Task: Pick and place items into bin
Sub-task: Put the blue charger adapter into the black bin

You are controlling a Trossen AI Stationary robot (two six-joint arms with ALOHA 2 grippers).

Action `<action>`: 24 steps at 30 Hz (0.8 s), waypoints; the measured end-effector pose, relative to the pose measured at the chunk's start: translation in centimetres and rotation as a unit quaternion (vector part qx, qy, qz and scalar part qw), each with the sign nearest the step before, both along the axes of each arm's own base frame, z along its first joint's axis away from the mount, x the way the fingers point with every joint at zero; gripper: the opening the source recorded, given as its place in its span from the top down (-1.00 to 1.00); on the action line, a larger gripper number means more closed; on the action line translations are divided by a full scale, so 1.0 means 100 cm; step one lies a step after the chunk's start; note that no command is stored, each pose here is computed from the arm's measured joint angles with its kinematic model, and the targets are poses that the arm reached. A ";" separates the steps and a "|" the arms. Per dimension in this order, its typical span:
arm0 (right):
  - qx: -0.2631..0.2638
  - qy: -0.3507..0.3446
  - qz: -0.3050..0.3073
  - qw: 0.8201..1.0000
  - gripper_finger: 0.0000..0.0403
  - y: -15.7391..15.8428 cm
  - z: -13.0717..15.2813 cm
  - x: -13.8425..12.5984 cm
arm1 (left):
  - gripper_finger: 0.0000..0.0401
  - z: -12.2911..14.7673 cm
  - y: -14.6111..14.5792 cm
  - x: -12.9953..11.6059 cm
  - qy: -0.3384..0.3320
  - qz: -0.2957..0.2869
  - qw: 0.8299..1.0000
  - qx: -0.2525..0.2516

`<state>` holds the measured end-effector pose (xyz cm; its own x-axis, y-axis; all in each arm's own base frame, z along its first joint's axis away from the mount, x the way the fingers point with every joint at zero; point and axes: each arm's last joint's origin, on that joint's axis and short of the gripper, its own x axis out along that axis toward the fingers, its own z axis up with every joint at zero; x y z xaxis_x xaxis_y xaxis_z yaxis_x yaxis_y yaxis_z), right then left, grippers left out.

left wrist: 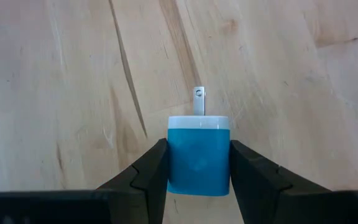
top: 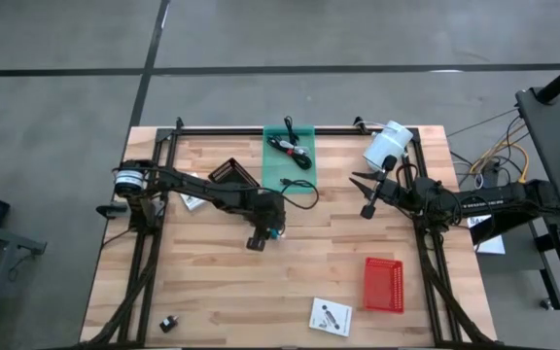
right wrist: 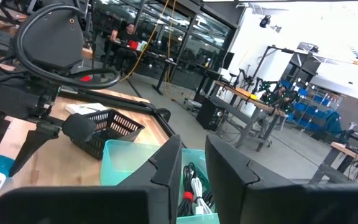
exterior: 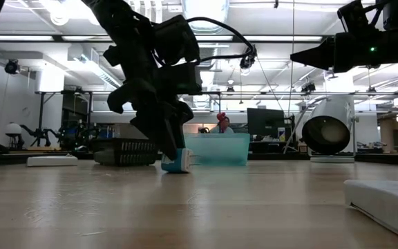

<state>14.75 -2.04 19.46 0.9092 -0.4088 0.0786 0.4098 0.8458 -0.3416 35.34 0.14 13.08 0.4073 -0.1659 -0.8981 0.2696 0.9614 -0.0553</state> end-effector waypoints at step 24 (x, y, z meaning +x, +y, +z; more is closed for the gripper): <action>-0.006 0.006 0.000 1.000 0.72 0.000 -0.001 0.000 | 0.35 0.055 0.001 -0.015 -0.054 0.009 0.998 0.017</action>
<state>14.76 -2.04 19.39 0.9100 -0.4083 0.0721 0.4057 0.8411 -0.3576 33.80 0.21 18.56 0.5045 -0.1285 -0.8538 0.2556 0.9668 0.0056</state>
